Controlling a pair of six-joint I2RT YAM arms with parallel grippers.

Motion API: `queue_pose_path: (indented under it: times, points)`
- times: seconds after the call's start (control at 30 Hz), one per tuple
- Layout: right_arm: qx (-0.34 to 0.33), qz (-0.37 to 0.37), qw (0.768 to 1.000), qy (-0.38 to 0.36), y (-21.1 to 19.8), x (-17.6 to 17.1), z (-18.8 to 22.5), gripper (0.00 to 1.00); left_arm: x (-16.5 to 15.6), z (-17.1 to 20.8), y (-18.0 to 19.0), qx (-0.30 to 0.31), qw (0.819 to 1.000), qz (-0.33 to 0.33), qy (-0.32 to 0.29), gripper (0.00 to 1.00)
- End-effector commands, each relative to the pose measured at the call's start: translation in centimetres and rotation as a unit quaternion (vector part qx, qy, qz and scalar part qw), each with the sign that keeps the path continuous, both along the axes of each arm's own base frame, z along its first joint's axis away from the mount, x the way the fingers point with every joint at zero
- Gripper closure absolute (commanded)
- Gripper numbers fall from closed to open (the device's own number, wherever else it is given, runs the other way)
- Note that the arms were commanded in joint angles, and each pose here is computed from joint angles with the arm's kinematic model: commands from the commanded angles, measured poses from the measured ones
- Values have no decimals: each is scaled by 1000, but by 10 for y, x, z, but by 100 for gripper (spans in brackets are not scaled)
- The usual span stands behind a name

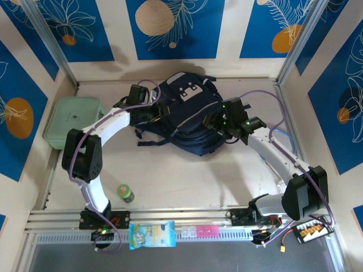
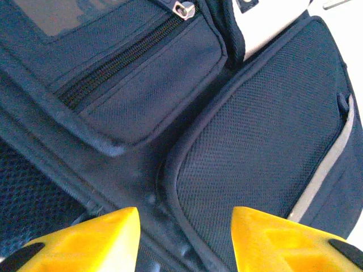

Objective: Pack the student bag

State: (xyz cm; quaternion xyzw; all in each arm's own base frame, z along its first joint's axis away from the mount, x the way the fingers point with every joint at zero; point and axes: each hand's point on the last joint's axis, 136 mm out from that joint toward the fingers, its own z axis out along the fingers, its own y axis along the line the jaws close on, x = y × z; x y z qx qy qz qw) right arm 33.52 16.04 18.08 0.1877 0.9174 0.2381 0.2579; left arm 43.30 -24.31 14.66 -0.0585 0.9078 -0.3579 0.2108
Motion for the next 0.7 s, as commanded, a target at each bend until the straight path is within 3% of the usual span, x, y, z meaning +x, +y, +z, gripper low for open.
queue_pose_path:
  times: [0.0,0.4,0.57,0.67]
  points:
    - [15,0,1000,-12,5,3,16,34,10,-4,-10,-41,999,16,18,55]
    - [17,-2,1000,-2,6,0,11,34,2,-24,-36,-84,994,-41,49,68]
    - [17,1,1000,10,9,-1,3,35,-3,-17,-47,-105,991,-67,46,82]
    - [17,1,1000,12,10,-1,3,35,-6,-11,-54,-117,989,-78,44,95]
